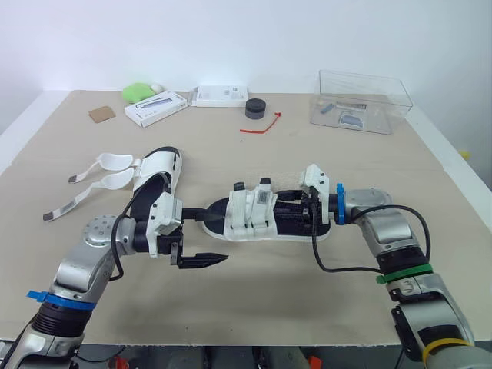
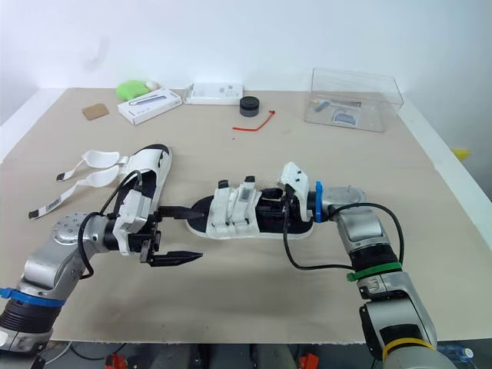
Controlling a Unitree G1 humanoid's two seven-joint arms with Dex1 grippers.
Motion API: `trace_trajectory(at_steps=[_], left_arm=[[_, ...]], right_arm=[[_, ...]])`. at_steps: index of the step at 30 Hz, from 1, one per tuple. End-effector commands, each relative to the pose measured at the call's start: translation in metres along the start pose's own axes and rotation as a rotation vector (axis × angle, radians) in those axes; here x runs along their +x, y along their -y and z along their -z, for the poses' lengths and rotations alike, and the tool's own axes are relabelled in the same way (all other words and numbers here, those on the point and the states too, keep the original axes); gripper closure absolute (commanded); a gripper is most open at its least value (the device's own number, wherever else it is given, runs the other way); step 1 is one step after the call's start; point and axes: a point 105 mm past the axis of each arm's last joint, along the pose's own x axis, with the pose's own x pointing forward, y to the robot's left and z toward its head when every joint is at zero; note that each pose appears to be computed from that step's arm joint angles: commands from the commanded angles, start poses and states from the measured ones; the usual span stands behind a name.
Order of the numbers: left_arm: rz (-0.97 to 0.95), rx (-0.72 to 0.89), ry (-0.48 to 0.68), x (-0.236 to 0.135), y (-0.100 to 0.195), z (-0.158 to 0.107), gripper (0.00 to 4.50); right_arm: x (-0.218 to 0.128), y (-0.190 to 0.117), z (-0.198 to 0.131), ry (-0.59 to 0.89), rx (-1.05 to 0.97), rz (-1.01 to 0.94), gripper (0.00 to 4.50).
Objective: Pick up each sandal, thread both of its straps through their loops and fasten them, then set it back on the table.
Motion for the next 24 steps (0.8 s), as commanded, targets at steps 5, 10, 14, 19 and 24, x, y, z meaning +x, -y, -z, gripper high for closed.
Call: trace_trajectory(at_steps=[5, 10, 14, 19, 24], left_arm=[[0.013, 0.074, -0.011, -0.01, 0.005, -0.008, 0.0], [-0.049, 0.089, 0.009, -0.008, -0.007, -0.012, 0.0], [-0.093, 0.089, 0.027, -0.002, -0.015, -0.012, 0.0], [-0.11, 0.083, 0.049, 0.005, -0.019, -0.012, 0.0], [-0.116, 0.079, 0.058, 0.01, -0.021, -0.012, 0.0]], right_arm=[[-0.001, -0.001, -0.016, 0.088, 0.044, 0.044, 4.41], [-0.028, 0.035, -0.046, 0.23, 0.16, 0.318, 4.41], [-0.075, 0.078, -0.049, 0.293, 0.282, 0.711, 4.41], [-0.107, 0.085, -0.037, 0.266, 0.36, 1.036, 4.41], [-0.116, 0.07, -0.02, 0.245, 0.532, 1.273, 4.41]])
